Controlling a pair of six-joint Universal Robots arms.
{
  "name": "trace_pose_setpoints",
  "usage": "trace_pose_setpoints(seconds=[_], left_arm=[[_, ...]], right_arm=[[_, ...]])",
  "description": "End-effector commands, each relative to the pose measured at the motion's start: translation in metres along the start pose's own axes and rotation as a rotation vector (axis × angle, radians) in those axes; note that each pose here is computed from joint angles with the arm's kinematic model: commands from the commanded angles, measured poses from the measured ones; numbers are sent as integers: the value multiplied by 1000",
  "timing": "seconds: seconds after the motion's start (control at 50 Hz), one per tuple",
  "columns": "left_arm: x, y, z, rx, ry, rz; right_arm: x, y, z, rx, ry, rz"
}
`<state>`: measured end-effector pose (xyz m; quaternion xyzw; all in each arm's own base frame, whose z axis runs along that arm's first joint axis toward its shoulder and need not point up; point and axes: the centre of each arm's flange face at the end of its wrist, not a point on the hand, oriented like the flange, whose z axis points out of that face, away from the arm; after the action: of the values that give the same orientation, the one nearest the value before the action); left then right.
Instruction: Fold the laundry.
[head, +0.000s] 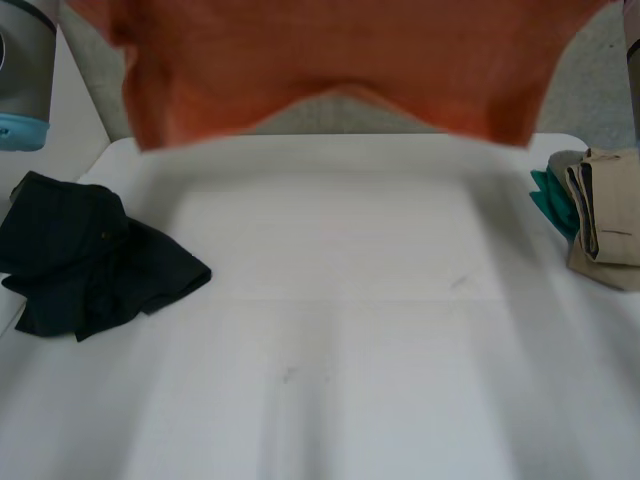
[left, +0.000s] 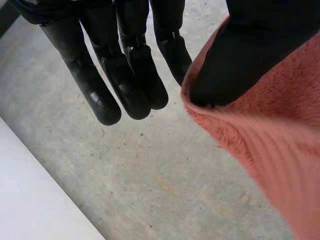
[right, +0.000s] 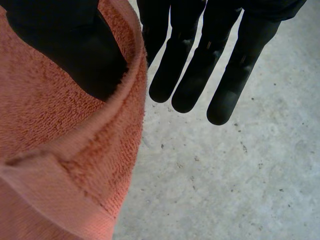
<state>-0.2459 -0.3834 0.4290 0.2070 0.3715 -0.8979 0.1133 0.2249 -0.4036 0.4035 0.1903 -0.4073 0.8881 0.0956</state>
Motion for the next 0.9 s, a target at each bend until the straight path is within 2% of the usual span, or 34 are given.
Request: trace_pose_setpoints(seconds=[0.02,0.12,0.3,0.44,0.58,0.68,0.76,0.82,0.9], left_arm=[[21,38,-32,-174,88,-21],[39,63,-58,-270,153,-31],[94,119,-137,-497,366,-58],[117,133,-207,-665,526,-35],[105,105,-260,-794,686,33],[72,58,-302,-963,840,111],[53,35,-323,-1083,949,149],[49,25,-324,-1096,1008,165],[57,30,-294,-964,946,198]], right_arm=[[-20,28,-20,-112,-81,15],[-41,55,-42,-233,-162,27],[-93,115,-115,-523,-395,11],[-100,129,-167,-732,-547,-34],[-71,107,-204,-920,-672,-114],[-35,70,-238,-1061,-820,-208],[-19,58,-259,-1107,-954,-289],[-22,60,-260,-1059,-997,-315],[-40,78,-243,-1002,-931,-275]])
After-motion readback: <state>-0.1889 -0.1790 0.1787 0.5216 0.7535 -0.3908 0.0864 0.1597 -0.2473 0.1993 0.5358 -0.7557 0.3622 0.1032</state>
